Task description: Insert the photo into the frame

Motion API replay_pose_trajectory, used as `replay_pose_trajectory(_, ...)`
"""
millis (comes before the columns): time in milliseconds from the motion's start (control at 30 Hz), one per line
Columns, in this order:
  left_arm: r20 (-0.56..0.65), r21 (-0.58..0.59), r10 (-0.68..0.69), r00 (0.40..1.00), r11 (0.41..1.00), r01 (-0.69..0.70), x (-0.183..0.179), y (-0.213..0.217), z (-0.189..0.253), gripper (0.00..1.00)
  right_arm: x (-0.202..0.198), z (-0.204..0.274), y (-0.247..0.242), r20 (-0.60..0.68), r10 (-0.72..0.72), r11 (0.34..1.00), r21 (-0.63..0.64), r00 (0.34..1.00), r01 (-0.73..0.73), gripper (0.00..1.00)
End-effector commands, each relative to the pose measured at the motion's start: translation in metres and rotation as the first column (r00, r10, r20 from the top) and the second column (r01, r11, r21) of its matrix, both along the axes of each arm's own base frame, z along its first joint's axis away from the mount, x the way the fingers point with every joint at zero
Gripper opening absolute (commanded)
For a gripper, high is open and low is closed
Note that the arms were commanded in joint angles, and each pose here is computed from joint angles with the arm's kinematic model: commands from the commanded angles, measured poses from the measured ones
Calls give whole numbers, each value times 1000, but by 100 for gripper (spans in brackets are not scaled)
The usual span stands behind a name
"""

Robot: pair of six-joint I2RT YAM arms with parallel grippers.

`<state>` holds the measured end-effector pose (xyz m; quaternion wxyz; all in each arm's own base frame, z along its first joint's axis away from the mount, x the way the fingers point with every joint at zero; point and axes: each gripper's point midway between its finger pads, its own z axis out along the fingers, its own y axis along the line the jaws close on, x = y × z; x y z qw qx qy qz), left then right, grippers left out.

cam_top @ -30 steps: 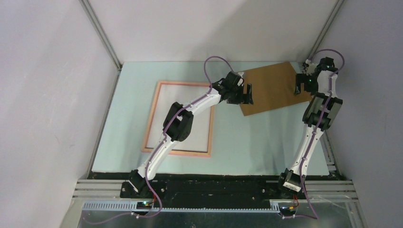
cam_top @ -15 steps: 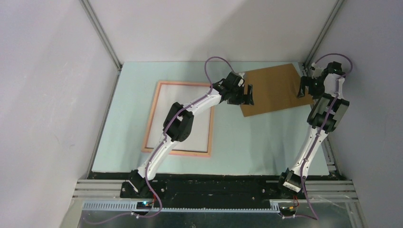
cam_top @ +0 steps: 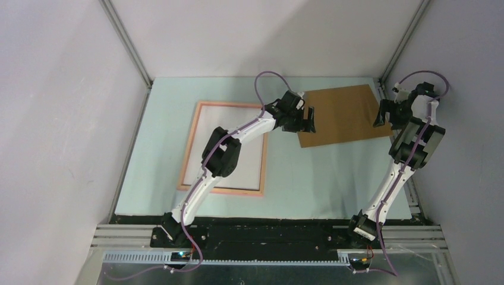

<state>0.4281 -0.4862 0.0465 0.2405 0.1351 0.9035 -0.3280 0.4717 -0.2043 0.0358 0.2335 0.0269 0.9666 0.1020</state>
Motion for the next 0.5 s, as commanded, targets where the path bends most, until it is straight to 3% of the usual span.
replay_pose_trajectory(0, -42, 0, -75, 996, 997, 75, -39, -16, 6, 97, -12, 44, 51, 36, 51, 982, 182, 998, -56, 90)
replay_pose_trajectory(467, -47, 34, -85, 995, 996, 86, -55, -2, 11, 97, -38, 63, 72, 49, 72, 961, 262, 996, -82, 82)
